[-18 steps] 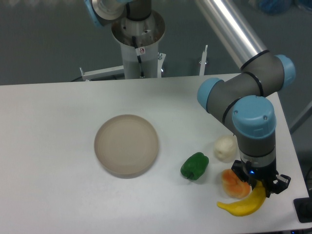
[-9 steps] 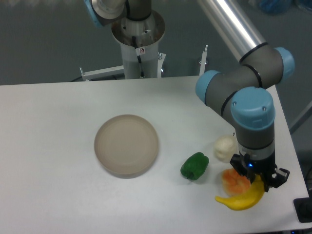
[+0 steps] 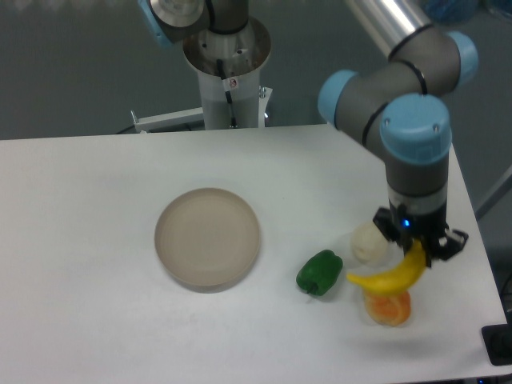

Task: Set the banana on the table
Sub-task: 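Lift the banana up and carry it toward the green pepper, then lower the banana onto the table beside the green pepper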

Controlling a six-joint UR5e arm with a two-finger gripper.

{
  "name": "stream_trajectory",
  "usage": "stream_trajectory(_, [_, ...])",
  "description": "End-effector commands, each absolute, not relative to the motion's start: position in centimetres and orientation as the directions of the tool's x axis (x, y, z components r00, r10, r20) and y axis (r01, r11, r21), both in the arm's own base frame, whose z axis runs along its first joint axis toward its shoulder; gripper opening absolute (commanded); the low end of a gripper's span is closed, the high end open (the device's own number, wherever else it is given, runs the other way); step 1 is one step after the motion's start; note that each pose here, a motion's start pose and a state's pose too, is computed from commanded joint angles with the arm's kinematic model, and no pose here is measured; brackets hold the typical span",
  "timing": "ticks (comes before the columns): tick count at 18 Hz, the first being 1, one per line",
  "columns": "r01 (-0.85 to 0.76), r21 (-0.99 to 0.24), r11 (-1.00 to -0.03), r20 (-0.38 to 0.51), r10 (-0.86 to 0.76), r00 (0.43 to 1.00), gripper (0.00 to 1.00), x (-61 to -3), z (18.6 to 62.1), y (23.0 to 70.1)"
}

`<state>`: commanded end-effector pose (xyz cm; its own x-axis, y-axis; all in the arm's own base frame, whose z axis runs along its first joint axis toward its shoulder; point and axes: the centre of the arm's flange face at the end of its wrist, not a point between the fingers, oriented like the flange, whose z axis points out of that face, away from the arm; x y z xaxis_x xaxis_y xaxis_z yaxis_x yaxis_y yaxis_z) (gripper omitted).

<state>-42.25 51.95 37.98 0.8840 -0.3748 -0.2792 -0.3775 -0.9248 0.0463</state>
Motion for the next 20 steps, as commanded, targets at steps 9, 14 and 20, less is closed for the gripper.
stream_trajectory(9, [-0.446, 0.105, -0.889, -0.163, -0.458, 0.874, 0.31, -36.6, 32.5, 45.2])
stream_trajectory(14, [-0.438, 0.112, -0.892, -0.093, -0.448, 0.889, 0.31, -34.4, 29.0, 42.5])
stream_trajectory(20, [-0.424, 0.101, -0.900, -0.027, -0.428, 0.903, 0.31, -32.5, 25.2, 40.7])
